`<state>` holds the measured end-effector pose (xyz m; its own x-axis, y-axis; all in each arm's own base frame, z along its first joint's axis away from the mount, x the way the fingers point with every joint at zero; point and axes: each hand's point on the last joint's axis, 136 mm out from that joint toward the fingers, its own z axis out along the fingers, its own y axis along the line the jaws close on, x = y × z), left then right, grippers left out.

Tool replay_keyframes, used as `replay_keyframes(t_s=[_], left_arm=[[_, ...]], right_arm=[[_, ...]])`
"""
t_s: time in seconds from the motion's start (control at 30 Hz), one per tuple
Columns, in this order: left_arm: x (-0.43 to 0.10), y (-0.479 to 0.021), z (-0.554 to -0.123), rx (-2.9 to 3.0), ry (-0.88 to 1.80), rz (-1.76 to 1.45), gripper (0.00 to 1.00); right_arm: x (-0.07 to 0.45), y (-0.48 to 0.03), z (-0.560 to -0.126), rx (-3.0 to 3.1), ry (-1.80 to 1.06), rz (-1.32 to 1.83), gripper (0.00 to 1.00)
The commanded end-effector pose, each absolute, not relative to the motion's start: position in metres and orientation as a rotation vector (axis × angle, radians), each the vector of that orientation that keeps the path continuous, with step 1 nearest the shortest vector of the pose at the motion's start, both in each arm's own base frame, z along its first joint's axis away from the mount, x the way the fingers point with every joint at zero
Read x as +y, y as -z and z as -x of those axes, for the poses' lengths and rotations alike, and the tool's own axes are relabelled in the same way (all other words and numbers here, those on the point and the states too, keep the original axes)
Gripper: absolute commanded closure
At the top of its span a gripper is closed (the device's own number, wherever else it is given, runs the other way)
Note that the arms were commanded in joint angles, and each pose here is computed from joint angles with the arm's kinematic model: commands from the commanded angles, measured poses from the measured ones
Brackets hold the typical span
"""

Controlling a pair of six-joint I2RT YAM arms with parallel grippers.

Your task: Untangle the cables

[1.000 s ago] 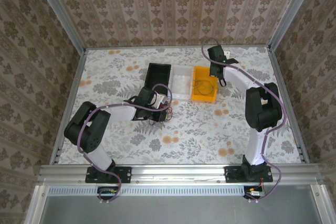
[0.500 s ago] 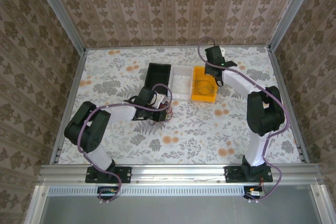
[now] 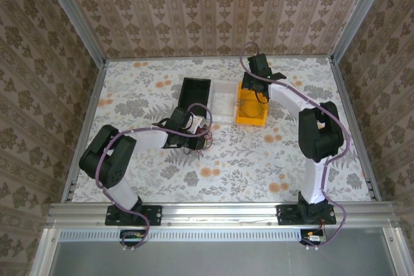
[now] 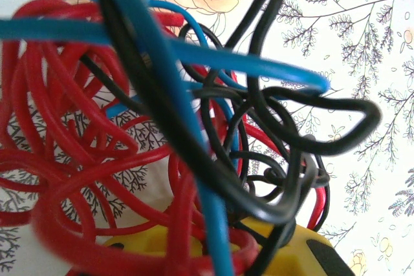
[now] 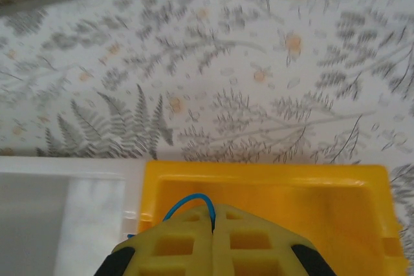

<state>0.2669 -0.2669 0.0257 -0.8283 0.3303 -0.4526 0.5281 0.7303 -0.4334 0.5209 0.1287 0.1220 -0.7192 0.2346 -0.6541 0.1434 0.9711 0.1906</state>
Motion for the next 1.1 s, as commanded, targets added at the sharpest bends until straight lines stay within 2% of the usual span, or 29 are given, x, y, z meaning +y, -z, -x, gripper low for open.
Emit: replay_keyframes(t_s=[0.0,0.23,0.4,0.5,0.73,0.97,1.07], left_arm=[[-0.263,-0.018,-0.265,2.623,0.757,-0.659,1.0],[-0.263,-0.018,-0.265,2.624,0.756,-0.661,1.0],[-0.265,-0.017,-0.266,2.625,0.762,-0.667,1.0],[-0.266,-0.016,-0.266,2.63,0.766,-0.667,1.0],[-0.266,-0.016,-0.266,2.629,0.767,-0.667,1.0],[-0.268,-0.018,-0.265,2.617,0.781,-0.691,1.0],[-0.269,-0.023,-0.263,2.585,0.789,-0.736,1.0]], right_arm=[[0.125,-0.103,-0.517,2.446,-0.208,-0.349,0.99],[0.107,-0.09,-0.506,2.476,-0.176,-0.431,0.96],[0.107,-0.104,-0.505,2.452,-0.24,-0.429,0.64],[0.108,-0.124,-0.504,2.405,-0.262,-0.398,0.56],[0.106,-0.157,-0.487,2.346,-0.277,-0.331,0.54],[0.099,-0.169,-0.465,2.341,-0.241,-0.275,0.53],[0.116,-0.172,-0.454,2.343,-0.303,-0.175,0.54]])
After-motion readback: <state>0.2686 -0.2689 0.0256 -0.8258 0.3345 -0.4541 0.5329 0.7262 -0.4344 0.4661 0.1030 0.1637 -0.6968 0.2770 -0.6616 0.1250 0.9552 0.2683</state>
